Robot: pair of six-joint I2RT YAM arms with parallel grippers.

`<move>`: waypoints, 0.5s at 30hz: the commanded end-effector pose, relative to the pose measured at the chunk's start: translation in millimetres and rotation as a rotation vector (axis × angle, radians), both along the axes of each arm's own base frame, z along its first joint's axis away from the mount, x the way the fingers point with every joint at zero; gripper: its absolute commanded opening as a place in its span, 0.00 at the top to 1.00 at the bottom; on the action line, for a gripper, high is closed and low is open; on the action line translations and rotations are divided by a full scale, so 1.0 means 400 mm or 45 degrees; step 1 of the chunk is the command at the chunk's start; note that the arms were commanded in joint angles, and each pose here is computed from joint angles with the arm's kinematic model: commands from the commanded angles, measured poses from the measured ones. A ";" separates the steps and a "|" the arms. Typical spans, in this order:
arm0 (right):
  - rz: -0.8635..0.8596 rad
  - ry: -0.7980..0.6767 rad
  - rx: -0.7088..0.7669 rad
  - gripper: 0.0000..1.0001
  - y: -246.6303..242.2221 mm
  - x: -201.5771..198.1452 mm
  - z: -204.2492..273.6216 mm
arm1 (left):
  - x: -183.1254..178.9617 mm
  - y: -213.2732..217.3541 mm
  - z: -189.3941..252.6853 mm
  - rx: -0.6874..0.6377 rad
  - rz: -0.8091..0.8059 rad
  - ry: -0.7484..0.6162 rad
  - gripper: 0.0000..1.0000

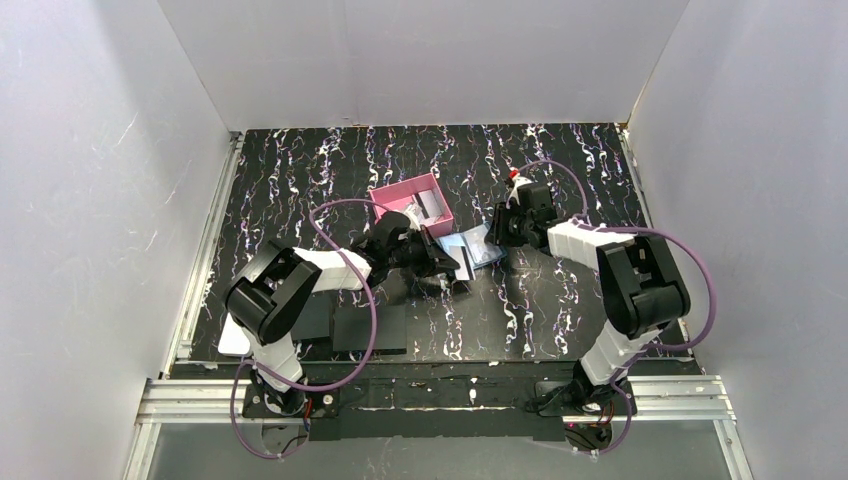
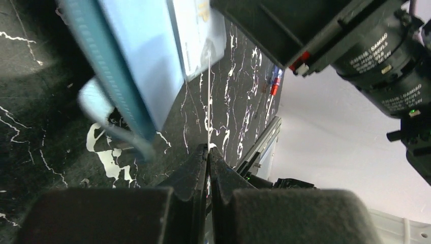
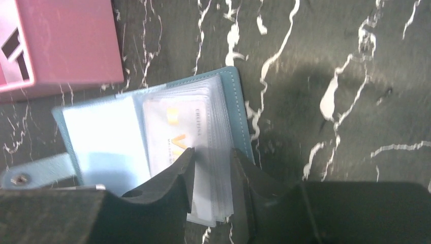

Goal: Put the credit cards into the card holder
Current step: Insert the credit card into the card holder.

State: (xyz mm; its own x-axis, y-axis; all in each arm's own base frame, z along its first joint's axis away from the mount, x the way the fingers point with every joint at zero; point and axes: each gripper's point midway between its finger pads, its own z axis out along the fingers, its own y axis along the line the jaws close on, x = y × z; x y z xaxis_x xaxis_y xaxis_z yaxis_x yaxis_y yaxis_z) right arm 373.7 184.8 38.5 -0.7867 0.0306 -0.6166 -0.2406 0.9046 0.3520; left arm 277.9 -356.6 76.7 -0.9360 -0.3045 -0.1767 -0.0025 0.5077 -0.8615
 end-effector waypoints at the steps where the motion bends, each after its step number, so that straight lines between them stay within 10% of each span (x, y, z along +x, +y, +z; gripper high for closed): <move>1: -0.001 0.149 -0.120 0.65 -0.052 -0.116 -0.079 | 0.014 0.011 -0.006 0.044 -0.004 -0.047 1.00; 15: 0.076 0.220 0.001 0.71 -0.039 -0.114 -0.080 | 0.054 -0.010 -0.036 0.056 -0.124 -0.020 1.00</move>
State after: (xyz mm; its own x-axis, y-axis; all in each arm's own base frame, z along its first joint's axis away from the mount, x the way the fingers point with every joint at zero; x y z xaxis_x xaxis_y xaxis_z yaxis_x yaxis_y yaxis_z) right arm 355.4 177.1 38.7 -0.8010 0.0475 -0.5968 -0.2412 0.8867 0.3944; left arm 295.2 -356.2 49.5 -0.9499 -0.2687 -0.1597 -0.0161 0.5521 -0.8336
